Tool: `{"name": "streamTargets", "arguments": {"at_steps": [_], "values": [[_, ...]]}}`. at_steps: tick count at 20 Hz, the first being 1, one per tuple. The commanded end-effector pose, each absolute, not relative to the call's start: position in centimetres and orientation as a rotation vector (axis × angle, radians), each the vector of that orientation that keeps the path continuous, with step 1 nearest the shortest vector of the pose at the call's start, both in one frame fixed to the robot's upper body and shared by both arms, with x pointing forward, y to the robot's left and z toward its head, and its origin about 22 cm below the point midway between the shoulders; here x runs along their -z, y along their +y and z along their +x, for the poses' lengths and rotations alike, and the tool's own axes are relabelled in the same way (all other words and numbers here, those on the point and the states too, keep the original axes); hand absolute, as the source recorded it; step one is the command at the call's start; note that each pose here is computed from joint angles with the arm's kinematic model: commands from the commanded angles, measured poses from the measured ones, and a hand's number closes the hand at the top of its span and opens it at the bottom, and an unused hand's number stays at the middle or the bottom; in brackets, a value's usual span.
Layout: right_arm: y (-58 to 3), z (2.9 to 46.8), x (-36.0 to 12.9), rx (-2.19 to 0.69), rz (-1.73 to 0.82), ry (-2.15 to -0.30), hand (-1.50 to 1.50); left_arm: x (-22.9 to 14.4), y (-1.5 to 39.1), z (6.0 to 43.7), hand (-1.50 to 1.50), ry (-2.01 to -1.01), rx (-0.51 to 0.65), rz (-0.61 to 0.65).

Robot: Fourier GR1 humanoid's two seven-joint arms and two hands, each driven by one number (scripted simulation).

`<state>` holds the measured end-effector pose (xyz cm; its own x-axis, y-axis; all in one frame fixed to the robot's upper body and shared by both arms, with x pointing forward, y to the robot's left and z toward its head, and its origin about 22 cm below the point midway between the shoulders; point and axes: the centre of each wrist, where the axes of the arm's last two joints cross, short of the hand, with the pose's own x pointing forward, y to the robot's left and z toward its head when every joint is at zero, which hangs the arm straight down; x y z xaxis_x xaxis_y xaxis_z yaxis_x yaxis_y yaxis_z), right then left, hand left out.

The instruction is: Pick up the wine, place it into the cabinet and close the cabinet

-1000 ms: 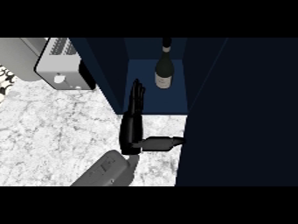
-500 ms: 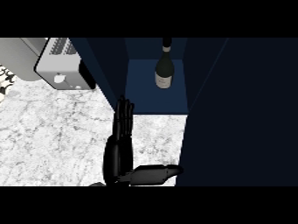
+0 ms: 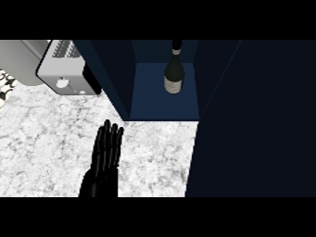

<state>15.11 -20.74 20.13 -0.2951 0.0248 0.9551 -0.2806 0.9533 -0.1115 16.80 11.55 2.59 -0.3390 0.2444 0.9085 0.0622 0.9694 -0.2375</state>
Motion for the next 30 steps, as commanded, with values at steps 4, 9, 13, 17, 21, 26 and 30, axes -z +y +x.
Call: {"name": "streamTargets", "arguments": {"at_steps": [4, 9, 13, 17, 21, 26, 30], "values": [[-21.0, 13.0, -20.4, -0.422, 0.339, -1.803, 1.50, -3.5, 15.6, 13.7, -1.50, -1.913, -0.117, -0.314], [-20.7, 13.8, -19.5, -0.465, 0.341, -1.822, 1.50, -3.2, 17.7, 13.1, -1.50, -1.920, -0.118, -0.299], [-20.3, 12.5, -18.5, -0.428, 0.485, -1.698, 1.50, -5.0, 21.0, 14.0, -1.50, -1.942, -0.118, -0.266], [-19.1, 13.3, -18.0, -0.413, 0.545, -1.665, 1.50, -6.2, 22.5, 13.9, -1.50, -1.955, -0.149, -0.281], [-18.1, 10.0, -19.7, -0.483, 0.619, -1.627, 1.50, -5.9, 24.7, 15.3, -1.50, -1.956, -0.177, -0.236], [-15.8, 9.9, -19.6, -0.649, 0.663, -1.640, 1.50, -8.1, 28.1, 14.1, -1.50, -1.950, -0.164, -0.218], [-13.7, 8.4, -19.5, -0.677, 0.705, -1.627, 1.50, -7.1, 28.7, 14.4, -1.50, -1.952, -0.205, -0.185]]}}
